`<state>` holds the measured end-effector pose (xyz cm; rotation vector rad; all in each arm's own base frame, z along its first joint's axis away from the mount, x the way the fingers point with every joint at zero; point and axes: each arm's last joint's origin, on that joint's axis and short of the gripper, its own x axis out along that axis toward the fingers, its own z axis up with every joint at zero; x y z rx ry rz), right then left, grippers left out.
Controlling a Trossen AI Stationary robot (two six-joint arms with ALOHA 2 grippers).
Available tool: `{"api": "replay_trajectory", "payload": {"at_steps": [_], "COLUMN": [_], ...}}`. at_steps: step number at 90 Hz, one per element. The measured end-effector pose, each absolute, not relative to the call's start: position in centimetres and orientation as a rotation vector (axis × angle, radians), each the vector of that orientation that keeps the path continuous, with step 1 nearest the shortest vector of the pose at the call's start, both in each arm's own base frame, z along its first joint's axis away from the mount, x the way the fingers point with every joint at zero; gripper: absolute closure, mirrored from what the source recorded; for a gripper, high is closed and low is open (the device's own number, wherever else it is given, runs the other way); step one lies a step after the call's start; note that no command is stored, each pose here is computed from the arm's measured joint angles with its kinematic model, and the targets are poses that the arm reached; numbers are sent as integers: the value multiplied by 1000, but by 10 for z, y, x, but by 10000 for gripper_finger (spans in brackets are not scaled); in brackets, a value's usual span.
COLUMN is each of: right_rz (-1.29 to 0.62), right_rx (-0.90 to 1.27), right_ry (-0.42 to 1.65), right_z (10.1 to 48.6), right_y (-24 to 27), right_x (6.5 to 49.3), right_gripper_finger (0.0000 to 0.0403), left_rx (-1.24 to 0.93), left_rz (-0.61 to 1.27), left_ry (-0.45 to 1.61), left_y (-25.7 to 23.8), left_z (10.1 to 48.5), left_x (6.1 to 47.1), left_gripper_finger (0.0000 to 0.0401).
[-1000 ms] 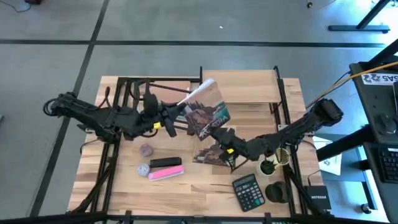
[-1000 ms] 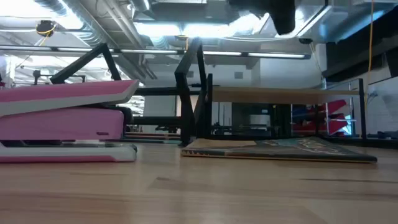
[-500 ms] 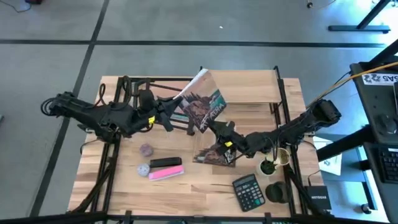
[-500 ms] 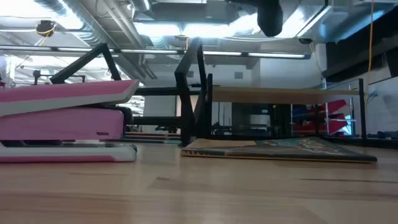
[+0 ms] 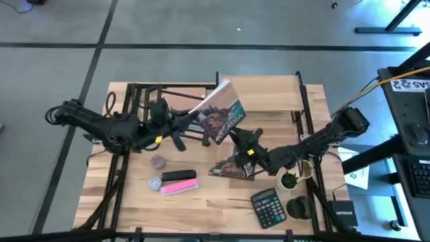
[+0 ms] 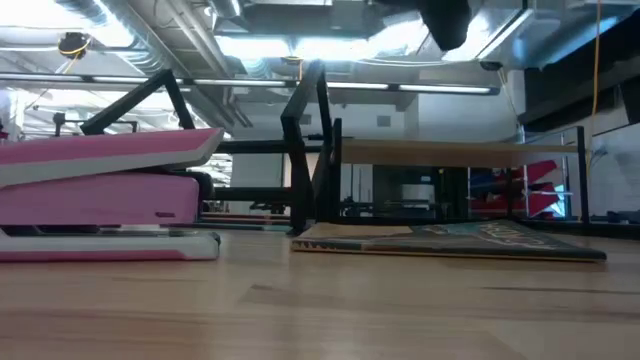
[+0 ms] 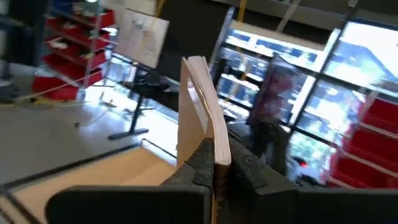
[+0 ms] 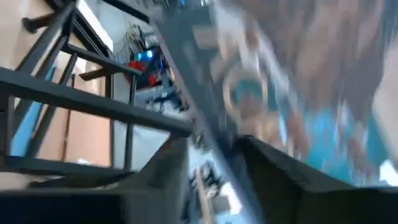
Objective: Stock shelves
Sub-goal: Remove the brown book from the book holder
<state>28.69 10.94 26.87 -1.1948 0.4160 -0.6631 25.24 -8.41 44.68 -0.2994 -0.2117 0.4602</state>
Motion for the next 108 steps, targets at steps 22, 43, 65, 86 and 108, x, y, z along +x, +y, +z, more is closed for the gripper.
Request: {"api": "replay_trajectory", "payload": {"at_steps": [22,43,65,86,108], "right_rz": [-497,-74,102,174,415], "right_rx": [-947,-372,-177,-93,14], "right_ry": [330,173,57,134,103], "right_z": [295,335,351,327,309], "right_y": [114,69,43,40,27], "right_x": [240,173,164,216,258], "right_gripper_finger": [108,108,109,109,109], "left_rx": [-228,-182,-177,-170,-168], "left_rz": [377,330,329,318,315], "left_ry": [-75,-5,24,56,81], "left_y": [-106,-119,-120,-123,-124], "left_z": [435,429,425,418,414], "left_x": [242,234,233,238,241], "left_gripper_finger": [401,401,401,401,401]}}
